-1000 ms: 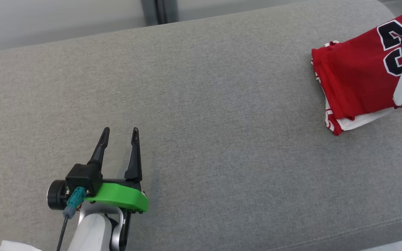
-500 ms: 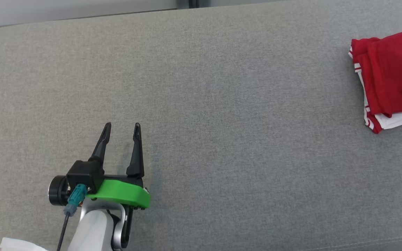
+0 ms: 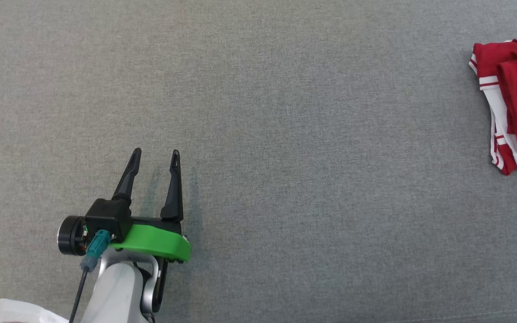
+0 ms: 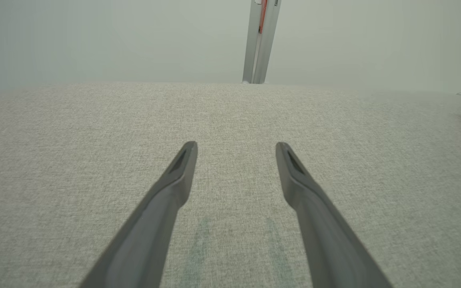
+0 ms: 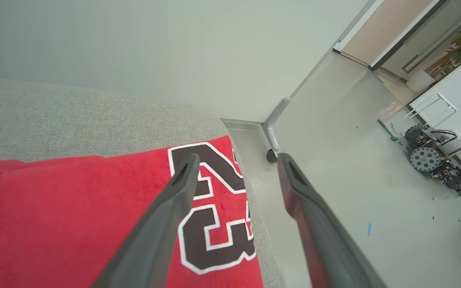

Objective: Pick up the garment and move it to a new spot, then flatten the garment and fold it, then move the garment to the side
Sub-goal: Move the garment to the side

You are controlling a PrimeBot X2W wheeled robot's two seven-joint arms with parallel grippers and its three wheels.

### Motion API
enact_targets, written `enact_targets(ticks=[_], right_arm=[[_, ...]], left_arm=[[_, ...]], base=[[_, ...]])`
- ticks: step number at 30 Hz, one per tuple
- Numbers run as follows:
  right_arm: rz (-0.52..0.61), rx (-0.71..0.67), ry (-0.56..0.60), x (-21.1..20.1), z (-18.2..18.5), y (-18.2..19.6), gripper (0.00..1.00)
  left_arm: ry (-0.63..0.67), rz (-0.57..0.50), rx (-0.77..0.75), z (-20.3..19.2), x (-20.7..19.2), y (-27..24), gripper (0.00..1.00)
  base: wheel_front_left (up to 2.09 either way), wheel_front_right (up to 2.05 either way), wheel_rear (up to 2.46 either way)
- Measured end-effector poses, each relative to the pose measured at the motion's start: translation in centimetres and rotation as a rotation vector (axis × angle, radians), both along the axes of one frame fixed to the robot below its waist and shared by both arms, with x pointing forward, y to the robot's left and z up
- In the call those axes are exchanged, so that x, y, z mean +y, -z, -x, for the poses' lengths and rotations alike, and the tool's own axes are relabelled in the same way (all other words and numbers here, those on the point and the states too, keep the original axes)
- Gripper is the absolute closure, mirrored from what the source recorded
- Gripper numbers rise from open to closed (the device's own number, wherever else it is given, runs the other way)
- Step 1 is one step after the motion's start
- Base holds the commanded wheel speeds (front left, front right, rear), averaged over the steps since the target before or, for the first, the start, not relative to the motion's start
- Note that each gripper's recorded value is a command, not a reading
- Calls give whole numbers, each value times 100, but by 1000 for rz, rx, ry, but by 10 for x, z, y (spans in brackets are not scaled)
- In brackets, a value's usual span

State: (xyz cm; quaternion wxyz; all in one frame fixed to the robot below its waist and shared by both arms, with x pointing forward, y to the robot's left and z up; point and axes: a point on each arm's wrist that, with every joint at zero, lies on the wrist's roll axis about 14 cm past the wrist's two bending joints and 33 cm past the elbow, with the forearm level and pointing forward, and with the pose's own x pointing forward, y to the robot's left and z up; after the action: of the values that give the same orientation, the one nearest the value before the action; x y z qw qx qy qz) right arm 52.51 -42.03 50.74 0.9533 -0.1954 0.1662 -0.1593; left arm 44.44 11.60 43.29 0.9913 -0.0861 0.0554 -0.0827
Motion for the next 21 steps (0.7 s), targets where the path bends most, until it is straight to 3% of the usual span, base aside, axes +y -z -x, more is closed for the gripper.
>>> enact_targets(ticks=[10,21], right_arm=[[-51,-136,-100,44,-10,-9,0],[-143,-352,-251,110,-7,-53,0]], left_arm=[[25,-5,-18,-1,-8,-7,0],[-23,41,-122,-11,2,-49,0]], base=[[0,0,0],[0,0,0]])
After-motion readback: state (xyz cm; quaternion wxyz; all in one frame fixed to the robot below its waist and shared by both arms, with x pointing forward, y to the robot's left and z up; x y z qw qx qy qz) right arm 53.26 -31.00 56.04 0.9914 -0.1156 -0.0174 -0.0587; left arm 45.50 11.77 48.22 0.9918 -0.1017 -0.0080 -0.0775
